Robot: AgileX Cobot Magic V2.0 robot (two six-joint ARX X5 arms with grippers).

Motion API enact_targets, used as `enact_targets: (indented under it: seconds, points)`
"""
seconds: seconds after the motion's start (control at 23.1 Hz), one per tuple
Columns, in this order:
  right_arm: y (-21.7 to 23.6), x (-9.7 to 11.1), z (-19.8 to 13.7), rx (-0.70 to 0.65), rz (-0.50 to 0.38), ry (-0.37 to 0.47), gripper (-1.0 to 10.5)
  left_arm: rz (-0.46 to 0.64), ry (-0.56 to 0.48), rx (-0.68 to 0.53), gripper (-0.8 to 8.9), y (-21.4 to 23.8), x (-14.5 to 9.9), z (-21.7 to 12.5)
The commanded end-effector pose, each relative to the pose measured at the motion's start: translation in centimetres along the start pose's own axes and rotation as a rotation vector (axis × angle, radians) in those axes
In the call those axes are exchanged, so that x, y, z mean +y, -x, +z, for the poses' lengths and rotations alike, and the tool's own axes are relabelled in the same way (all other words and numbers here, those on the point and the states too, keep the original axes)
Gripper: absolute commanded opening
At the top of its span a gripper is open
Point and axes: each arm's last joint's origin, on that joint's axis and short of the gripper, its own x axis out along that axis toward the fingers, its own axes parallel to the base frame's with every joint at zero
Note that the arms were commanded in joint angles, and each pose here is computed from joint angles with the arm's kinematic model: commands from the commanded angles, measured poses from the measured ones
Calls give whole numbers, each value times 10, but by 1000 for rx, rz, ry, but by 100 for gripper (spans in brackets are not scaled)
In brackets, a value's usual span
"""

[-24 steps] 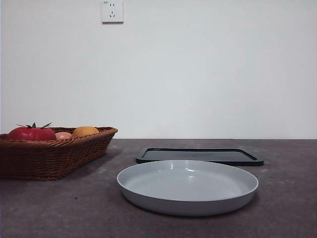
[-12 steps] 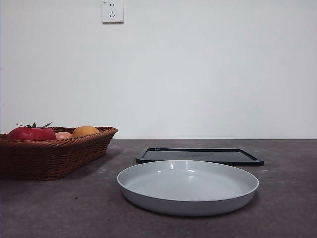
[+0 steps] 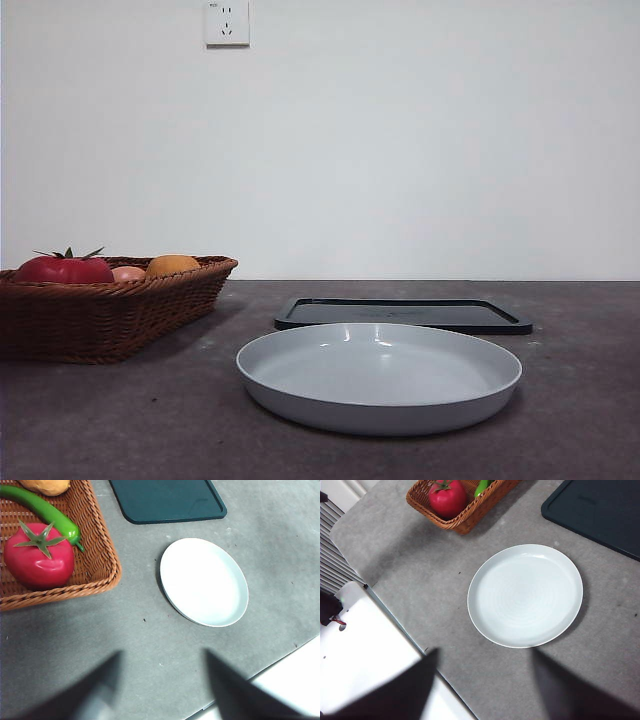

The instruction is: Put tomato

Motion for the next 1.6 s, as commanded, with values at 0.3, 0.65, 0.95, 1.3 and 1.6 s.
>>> enact_targets:
  seconds: [0.3, 0.65, 0.95, 1.3, 1.6]
  points:
    - [2, 2, 4, -15, 7, 21, 443, 24, -32, -45, 478, -1, 1, 12]
    - [2, 2, 4, -15, 8, 17, 443, 131, -76, -84, 469, -22, 16, 36]
    - [2, 2, 4, -16, 7, 18, 443, 188, -131, -98, 469, -57, 35, 62]
    - [2, 2, 4, -14, 8, 17, 443, 248, -193, -25, 469, -104, 55, 75]
    - [2, 2, 4, -13, 8, 16, 443, 253, -180, 33, 469, -137, 72, 76]
